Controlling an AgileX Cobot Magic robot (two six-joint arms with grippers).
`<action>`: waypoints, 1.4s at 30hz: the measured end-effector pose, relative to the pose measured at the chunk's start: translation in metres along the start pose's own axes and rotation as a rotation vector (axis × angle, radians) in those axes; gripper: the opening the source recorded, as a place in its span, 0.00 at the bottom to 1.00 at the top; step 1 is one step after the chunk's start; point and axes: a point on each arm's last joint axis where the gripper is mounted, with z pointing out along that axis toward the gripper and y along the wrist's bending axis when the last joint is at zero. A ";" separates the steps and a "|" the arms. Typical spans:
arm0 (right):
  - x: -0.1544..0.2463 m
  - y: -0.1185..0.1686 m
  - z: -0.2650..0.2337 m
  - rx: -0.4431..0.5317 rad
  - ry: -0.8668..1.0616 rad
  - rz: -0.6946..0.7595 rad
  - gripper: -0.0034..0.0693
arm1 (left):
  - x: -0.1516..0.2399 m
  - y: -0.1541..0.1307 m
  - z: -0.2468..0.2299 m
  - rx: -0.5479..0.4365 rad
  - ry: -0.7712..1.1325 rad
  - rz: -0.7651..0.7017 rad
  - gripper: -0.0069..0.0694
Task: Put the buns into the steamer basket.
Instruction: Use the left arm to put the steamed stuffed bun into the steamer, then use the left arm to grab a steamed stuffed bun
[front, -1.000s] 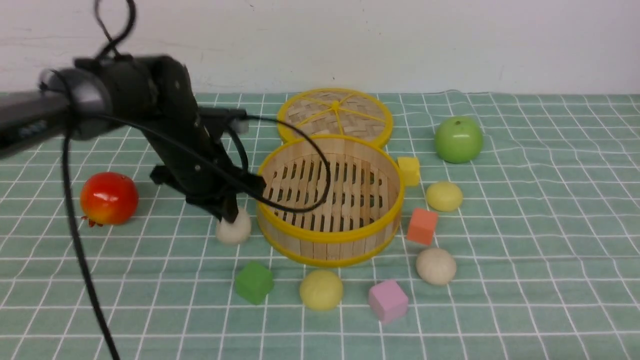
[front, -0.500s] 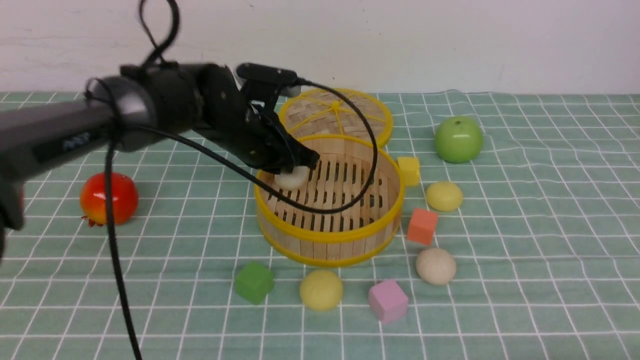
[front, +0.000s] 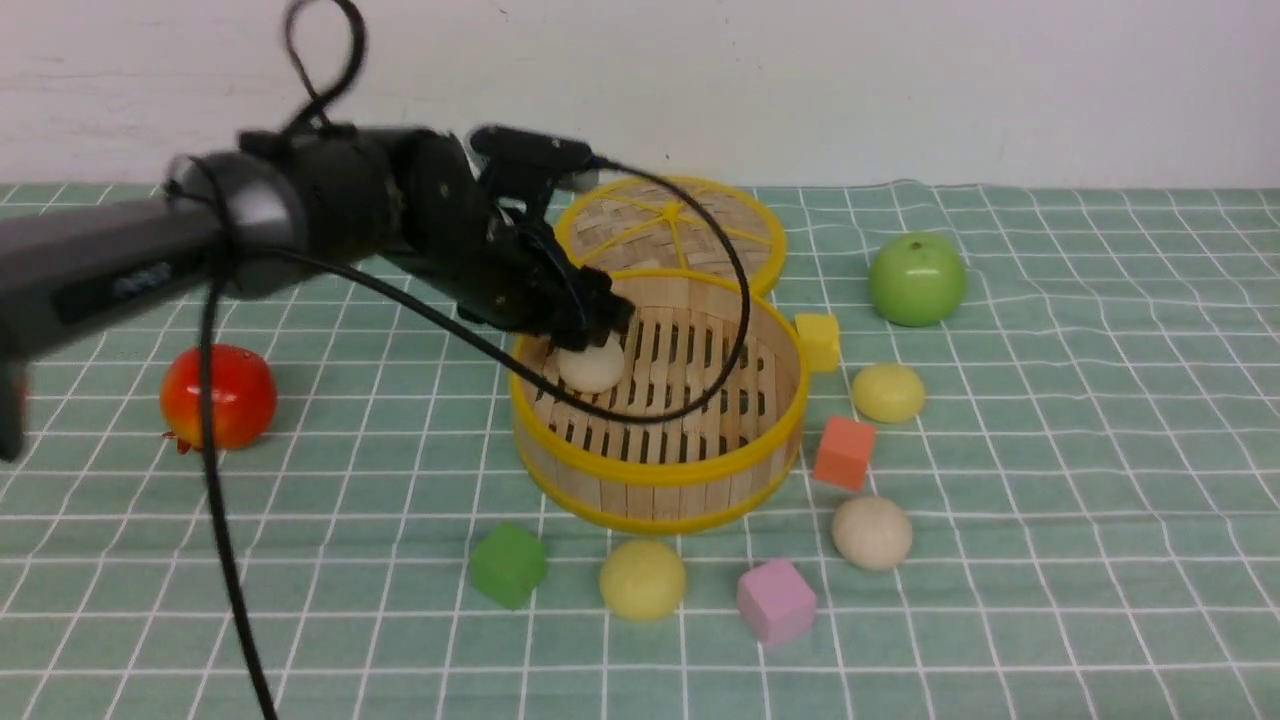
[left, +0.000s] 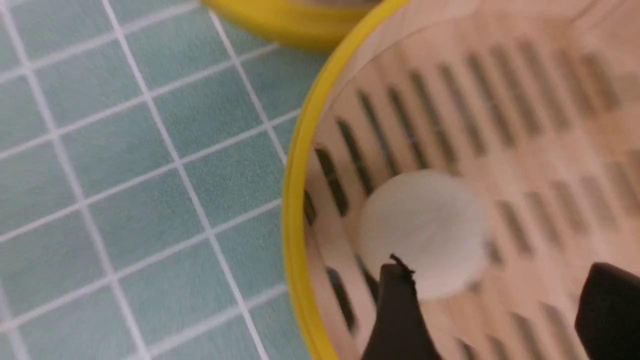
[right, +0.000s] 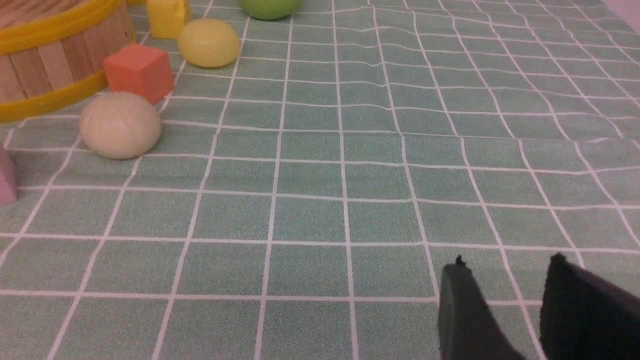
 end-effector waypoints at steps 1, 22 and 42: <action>0.000 0.000 0.000 0.000 0.000 0.000 0.38 | -0.006 -0.006 -0.021 0.016 0.001 -0.018 0.64; 0.000 0.000 0.000 0.000 0.000 0.000 0.38 | 0.072 -0.104 -0.010 0.139 0.452 0.197 0.41; 0.000 0.000 0.000 0.000 0.000 0.000 0.38 | 0.086 -0.102 0.022 0.113 0.472 0.217 0.07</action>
